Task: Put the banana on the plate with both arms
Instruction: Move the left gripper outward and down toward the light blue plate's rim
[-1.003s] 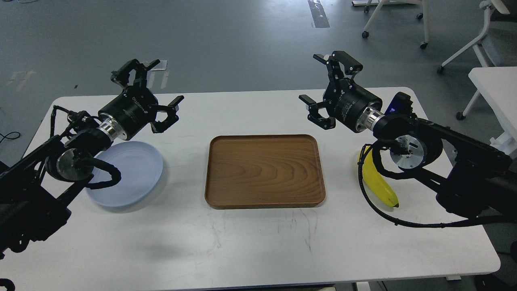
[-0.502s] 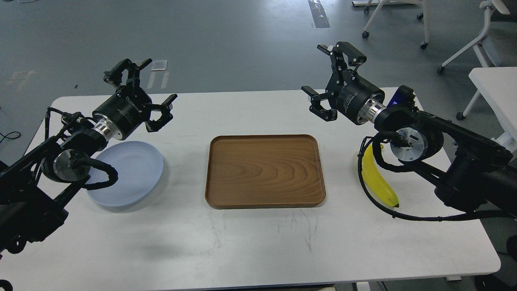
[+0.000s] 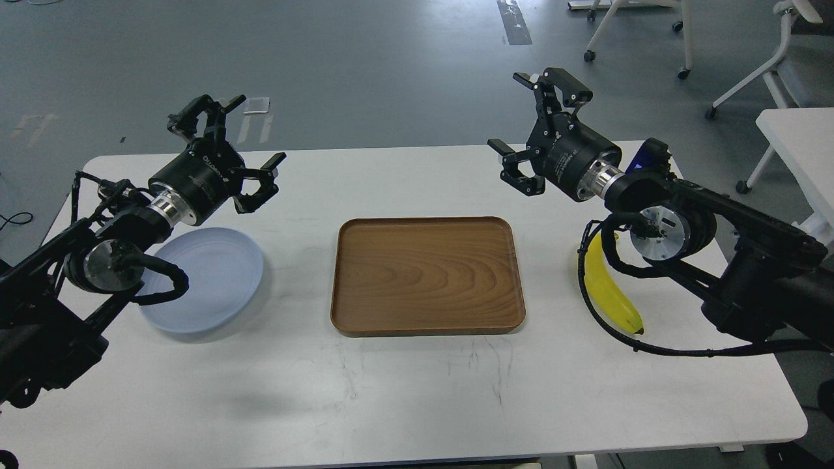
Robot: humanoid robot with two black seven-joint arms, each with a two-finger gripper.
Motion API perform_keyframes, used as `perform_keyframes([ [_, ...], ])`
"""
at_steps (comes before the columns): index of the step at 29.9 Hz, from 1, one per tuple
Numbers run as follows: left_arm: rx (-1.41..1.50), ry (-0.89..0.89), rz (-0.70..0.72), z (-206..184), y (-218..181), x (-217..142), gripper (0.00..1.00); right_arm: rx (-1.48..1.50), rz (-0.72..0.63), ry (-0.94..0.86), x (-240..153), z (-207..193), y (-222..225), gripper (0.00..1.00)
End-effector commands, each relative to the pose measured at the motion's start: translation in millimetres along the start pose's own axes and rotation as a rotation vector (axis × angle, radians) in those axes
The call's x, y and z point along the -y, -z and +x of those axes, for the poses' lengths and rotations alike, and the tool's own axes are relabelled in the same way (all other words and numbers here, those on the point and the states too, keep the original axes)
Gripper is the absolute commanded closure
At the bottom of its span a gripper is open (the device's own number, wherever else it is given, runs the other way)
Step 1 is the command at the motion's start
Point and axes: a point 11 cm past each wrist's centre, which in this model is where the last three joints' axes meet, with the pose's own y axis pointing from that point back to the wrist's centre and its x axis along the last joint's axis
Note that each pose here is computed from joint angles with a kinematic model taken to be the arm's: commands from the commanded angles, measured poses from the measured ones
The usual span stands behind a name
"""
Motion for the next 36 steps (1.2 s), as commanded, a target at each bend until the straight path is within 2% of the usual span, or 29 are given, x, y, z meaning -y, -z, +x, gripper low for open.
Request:
perform_keyframes([
  [1, 0.001, 0.004, 0.002, 0.6, -0.5, -1.0, 0.02, -0.003, 0.005, 0.003, 0.9, -1.2, 2.9, 0.00],
  [13, -0.014, -0.003, 0.021, 1.9, 12.1, -2.2, 0.02, -0.015, 0.003, -0.026, 15.1, 2.3, 6.8, 0.00],
  [20, -0.011, -0.006, 0.033, 2.0, 16.6, -2.3, 0.02, -0.013, -0.013, -0.011, 31.2, -10.7, 2.6, 0.00],
  [29, -0.025, -0.009, 0.046, 1.8, 26.4, -2.8, 0.02, -0.011, -0.039, -0.003, 35.3, -14.2, 1.1, 0.00],
  [36, 0.030, -0.024, 0.049, 8.3, 18.9, -2.8, 0.02, -0.020, -0.044, -0.009, 31.9, -8.9, 0.5, 0.00],
])
